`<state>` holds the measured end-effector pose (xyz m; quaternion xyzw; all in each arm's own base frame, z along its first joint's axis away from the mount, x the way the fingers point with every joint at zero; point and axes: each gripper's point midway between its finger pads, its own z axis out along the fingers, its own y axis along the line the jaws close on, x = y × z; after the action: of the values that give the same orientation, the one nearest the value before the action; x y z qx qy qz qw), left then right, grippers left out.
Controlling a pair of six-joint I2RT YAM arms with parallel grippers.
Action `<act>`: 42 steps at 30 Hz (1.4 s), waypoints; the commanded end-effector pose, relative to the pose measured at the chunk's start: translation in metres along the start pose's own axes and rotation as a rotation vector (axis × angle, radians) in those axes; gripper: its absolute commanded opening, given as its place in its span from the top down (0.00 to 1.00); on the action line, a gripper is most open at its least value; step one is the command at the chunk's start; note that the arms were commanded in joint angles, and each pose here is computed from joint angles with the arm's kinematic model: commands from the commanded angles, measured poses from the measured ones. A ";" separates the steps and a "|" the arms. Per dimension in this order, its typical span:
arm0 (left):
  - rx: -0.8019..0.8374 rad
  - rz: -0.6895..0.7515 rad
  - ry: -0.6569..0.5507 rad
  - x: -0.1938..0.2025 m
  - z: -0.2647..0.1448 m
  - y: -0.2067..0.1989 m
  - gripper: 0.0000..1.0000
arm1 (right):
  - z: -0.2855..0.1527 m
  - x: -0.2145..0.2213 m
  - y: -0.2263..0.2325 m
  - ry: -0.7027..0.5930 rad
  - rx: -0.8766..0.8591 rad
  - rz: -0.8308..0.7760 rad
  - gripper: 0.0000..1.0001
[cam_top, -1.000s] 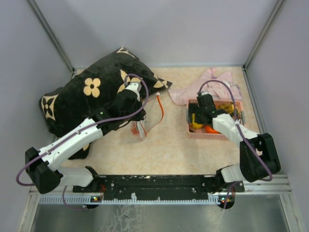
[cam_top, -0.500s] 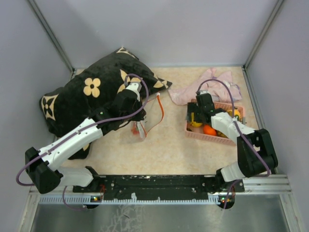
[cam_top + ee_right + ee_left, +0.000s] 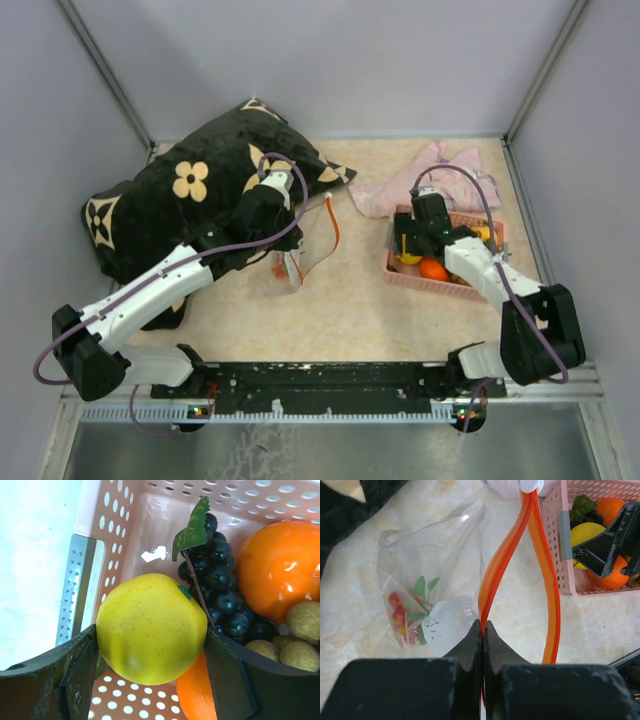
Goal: Place the food in the zip-top bag and seal the zipper
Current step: Pick up the fake fruit from the bin, then place the fake fruit in the zipper food storage bag.
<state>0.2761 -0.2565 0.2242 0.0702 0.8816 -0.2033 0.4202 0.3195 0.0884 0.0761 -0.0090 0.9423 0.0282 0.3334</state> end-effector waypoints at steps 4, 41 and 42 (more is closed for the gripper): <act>0.009 0.007 -0.008 -0.004 0.000 -0.001 1.00 | -0.030 -0.026 0.000 -0.103 -0.021 0.012 0.55; 0.038 0.014 0.010 0.000 0.001 -0.006 1.00 | -0.218 -0.116 0.206 -0.564 -0.862 -0.094 0.59; 0.037 0.016 0.008 -0.001 0.001 -0.006 1.00 | -0.217 -0.116 0.210 -0.562 -0.871 -0.097 0.59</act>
<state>0.2731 -0.2600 0.2239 0.0783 0.8818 -0.2130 0.4135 0.2638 0.2569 0.2773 -0.1688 0.7768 0.3467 0.4979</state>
